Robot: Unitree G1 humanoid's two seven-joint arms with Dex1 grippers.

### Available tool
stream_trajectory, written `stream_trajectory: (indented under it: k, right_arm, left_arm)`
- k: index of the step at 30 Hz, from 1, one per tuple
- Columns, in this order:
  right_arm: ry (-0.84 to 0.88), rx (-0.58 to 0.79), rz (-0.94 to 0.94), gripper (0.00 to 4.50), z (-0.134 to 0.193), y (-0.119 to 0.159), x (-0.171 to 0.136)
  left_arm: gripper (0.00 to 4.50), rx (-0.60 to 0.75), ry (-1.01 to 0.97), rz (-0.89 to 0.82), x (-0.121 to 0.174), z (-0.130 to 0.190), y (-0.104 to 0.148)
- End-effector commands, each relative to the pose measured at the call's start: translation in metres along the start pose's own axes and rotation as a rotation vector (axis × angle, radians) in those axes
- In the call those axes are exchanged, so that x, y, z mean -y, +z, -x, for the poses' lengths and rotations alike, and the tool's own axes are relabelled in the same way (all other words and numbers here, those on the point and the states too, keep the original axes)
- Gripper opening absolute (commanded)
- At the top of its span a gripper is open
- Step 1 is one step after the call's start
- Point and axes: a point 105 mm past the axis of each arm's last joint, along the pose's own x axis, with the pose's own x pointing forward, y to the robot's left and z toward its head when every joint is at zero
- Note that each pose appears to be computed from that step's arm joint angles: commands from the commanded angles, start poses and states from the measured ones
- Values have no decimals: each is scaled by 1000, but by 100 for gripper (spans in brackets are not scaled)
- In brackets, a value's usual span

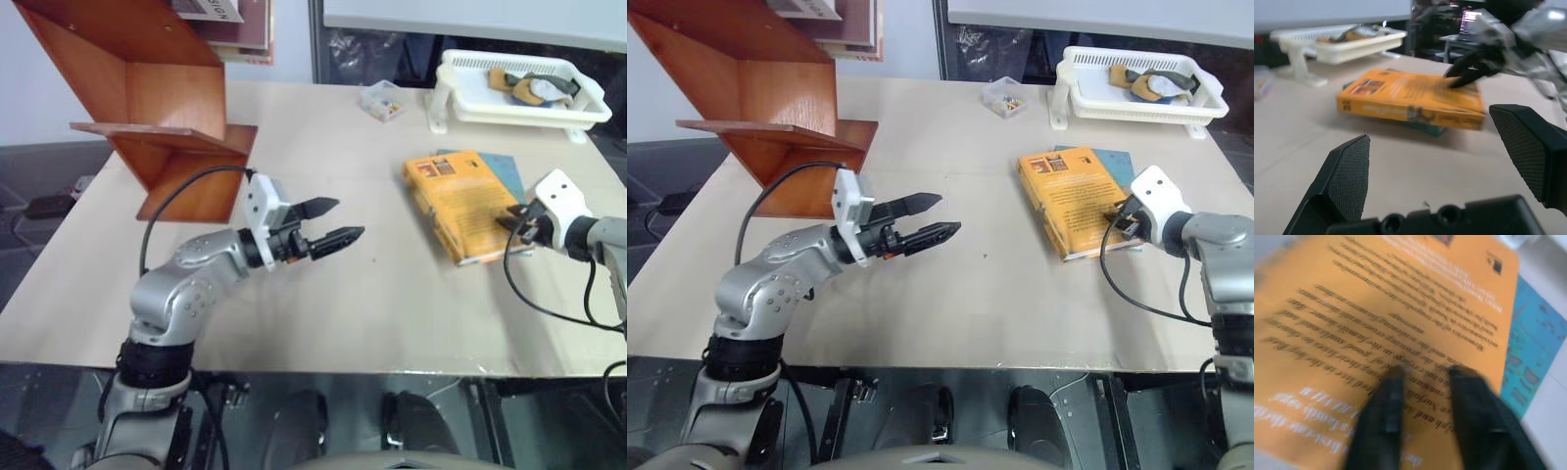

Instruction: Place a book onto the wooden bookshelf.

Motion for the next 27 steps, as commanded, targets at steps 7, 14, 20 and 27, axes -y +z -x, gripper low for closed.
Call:
stream_trajectory:
  k: [7,14,20,27]
  right_arm:
    - [-117,152,37,437,59,42,-94]
    - [-230,141,27,437,68,15,-126]
    - [-388,153,-26,437,77,8,-127]
    - [-449,267,-123,437,75,22,-136]
  left_arm:
    - [450,-38,2,398,-19,-46,3]
    - [450,-89,-32,751,-24,-97,-11]
    - [450,-142,-45,873,-11,-134,-28]
    - [450,-153,-3,965,-1,-157,-46]
